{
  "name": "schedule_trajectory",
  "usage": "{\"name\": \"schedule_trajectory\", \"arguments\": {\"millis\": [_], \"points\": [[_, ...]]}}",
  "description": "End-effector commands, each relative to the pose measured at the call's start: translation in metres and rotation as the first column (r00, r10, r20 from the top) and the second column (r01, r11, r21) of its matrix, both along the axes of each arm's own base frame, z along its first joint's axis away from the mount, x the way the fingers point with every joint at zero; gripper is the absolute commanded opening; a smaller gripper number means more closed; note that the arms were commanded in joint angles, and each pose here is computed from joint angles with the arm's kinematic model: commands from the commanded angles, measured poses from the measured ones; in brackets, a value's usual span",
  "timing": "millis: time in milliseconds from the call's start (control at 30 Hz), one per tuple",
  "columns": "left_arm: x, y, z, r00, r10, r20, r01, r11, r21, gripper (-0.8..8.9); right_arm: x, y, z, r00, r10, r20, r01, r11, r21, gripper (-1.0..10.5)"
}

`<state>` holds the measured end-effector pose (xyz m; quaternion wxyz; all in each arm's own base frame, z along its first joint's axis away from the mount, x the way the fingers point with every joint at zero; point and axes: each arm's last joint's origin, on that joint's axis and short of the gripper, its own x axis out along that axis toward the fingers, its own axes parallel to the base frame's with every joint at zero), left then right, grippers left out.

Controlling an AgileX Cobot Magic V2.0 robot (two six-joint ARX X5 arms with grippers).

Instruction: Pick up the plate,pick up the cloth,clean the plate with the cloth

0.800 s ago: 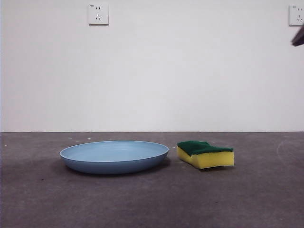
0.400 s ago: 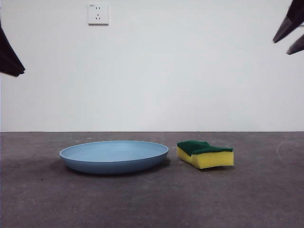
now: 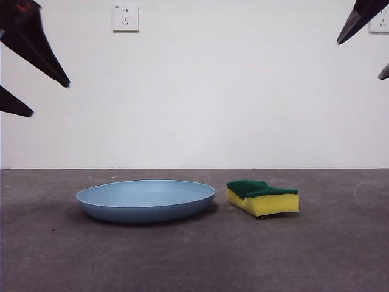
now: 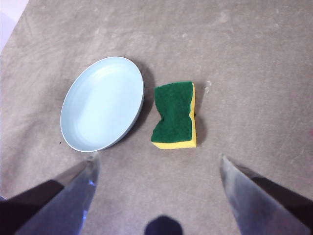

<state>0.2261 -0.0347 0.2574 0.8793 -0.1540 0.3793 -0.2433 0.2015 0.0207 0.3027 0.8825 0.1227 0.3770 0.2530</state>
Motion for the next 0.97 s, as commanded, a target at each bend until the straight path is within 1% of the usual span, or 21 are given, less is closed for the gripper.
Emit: {"name": "schedule_trajectory", "arguments": {"millis": [33,267,433,667,800,967], "points": [[0.018,-0.004,-0.001,1.000,0.018,-0.020,-0.018,1.000,0.024,3.32,0.000,0.000,0.001,1.000,0.009,0.011,-0.009,1.000,-0.006,4.1],[0.062,-0.016,-0.013,0.995,0.019,-0.097,-0.012,0.997,0.073,3.32,0.000,0.000,0.001,1.000,0.009,0.011,-0.009,1.000,-0.006,4.1],[0.086,-0.029,-0.032,0.990,0.007,-0.142,0.016,0.987,0.159,3.32,0.000,0.000,0.001,1.000,0.009,0.011,-0.009,1.000,-0.006,4.1],[0.102,-0.039,-0.071,0.971,0.031,-0.235,0.025,0.972,0.233,3.33,0.000,0.000,0.001,1.000,0.009,0.011,-0.009,1.000,-0.006,4.1],[0.109,-0.041,-0.091,0.961,0.028,-0.275,0.039,0.970,0.238,3.33,0.000,0.000,0.001,1.000,0.009,0.011,-0.009,1.000,-0.006,4.1],[0.112,-0.046,-0.103,0.956,0.018,-0.291,0.055,0.969,0.243,3.32,0.000,0.000,0.001,1.000,0.009,0.011,-0.009,1.000,-0.006,4.1]]}}
